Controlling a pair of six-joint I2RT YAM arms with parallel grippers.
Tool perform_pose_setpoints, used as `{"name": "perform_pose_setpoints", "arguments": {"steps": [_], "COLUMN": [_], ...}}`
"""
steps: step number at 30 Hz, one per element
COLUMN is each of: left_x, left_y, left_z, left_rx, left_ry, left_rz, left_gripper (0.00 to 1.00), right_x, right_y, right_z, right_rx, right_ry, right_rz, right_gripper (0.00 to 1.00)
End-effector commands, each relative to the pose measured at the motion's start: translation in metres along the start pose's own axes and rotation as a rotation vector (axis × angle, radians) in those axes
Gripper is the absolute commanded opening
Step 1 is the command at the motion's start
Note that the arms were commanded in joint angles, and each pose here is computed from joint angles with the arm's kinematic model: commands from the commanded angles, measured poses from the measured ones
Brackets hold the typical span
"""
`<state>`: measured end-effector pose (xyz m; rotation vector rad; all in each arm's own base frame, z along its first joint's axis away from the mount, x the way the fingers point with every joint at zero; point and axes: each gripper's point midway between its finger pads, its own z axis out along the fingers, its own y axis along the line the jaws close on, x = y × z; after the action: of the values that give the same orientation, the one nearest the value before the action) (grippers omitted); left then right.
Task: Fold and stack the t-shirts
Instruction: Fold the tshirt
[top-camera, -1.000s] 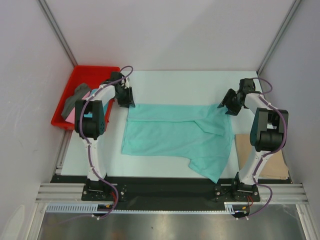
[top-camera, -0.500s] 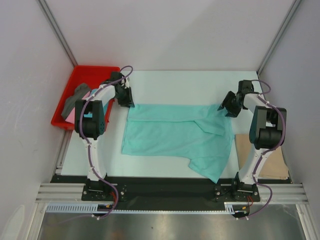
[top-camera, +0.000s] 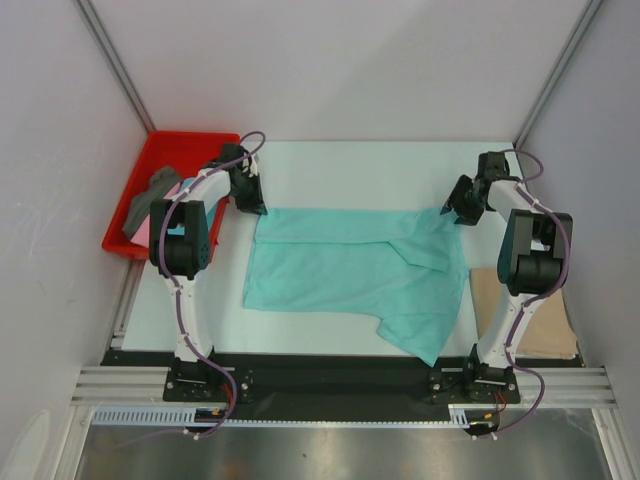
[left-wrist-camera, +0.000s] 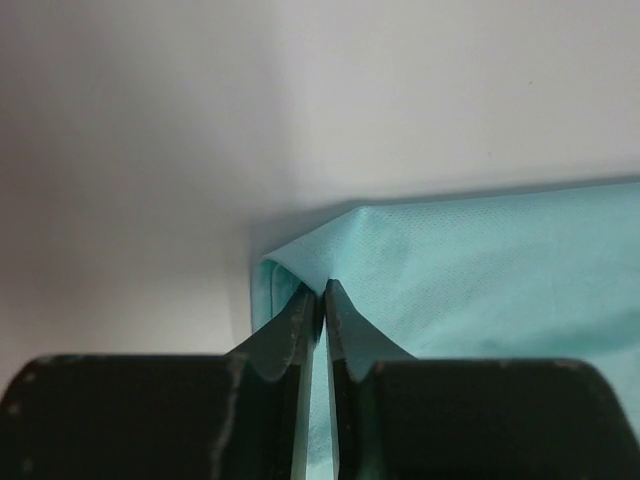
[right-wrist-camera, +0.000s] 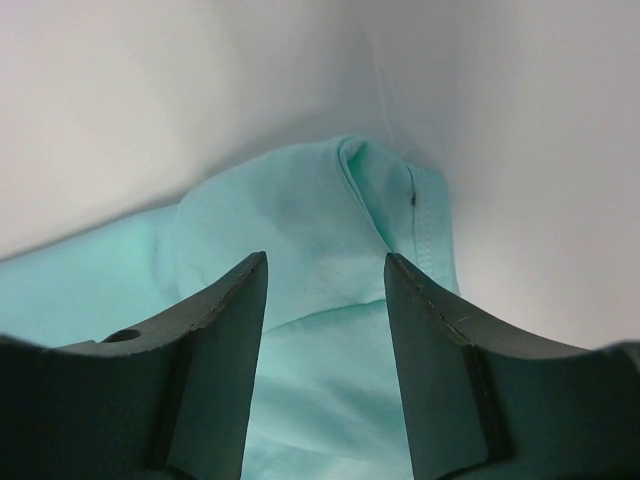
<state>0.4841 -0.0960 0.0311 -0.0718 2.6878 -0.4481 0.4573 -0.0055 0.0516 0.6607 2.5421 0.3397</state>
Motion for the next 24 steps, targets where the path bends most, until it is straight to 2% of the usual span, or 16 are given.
{"name": "perform_pose_setpoints", "arguments": {"steps": [1, 24], "left_x": [-0.021, -0.02], "left_y": [-0.008, -0.008], "left_z": [-0.017, -0.016], "left_rx": [0.03, 0.052], "left_ry": [-0.063, -0.056], "left_rz": [0.008, -0.019], "left_gripper": [0.12, 0.01], "right_x": [-0.019, -0.034], "right_y": [0.004, -0.005], "right_z": [0.002, 0.011], "right_rx": [-0.004, 0.035], "right_ry": [-0.036, -0.061], "right_rz": [-0.014, -0.094], "right_gripper": [0.55, 0.47]}}
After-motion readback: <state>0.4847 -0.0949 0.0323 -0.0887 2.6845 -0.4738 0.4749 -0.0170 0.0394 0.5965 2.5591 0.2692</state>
